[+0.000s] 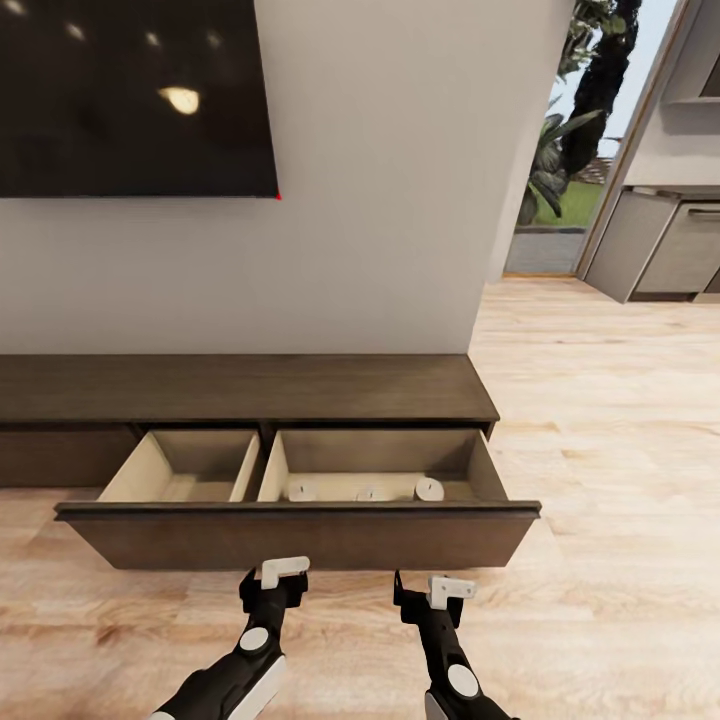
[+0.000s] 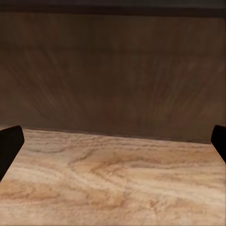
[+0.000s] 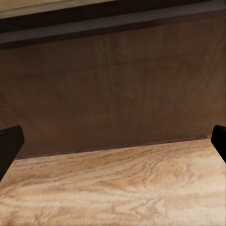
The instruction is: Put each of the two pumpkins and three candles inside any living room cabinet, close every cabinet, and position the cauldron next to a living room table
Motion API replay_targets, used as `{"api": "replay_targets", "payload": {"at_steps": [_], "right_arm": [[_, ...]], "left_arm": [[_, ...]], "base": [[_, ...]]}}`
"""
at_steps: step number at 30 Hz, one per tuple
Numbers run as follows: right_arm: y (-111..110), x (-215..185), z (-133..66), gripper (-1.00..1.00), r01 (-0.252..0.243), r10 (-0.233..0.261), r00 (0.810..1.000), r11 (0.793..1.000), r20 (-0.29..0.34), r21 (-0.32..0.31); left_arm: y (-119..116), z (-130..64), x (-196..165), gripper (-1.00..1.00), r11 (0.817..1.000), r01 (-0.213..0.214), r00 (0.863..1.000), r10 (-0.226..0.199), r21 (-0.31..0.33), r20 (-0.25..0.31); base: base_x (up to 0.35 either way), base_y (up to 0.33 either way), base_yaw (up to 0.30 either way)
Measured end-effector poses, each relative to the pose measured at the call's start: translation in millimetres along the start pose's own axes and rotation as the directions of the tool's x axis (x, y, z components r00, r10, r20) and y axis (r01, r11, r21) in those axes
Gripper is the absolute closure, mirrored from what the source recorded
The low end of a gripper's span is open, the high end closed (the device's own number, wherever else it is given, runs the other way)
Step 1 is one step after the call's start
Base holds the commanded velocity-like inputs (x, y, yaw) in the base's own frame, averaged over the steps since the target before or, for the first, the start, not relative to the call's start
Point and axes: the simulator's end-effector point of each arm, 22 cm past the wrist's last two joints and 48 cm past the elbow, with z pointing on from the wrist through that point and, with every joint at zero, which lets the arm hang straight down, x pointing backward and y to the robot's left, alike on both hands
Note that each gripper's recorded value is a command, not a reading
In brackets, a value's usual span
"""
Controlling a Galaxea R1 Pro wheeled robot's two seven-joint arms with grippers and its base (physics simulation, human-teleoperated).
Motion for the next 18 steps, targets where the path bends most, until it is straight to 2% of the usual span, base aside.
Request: {"api": "replay_targets", "payload": {"at_steps": [18], "right_arm": [[-6.0, 37.2, 12.6, -1.00, -0.003, 0.003, 1.000, 1.000, 0.005, 0.001]], "left_arm": [[-1.9, 16.5, 36.5, -1.00, 1.000, -0.002, 1.000, 0.002, 0.004, 0.003]], "base": [[0.000, 0.000, 0.000]]}}
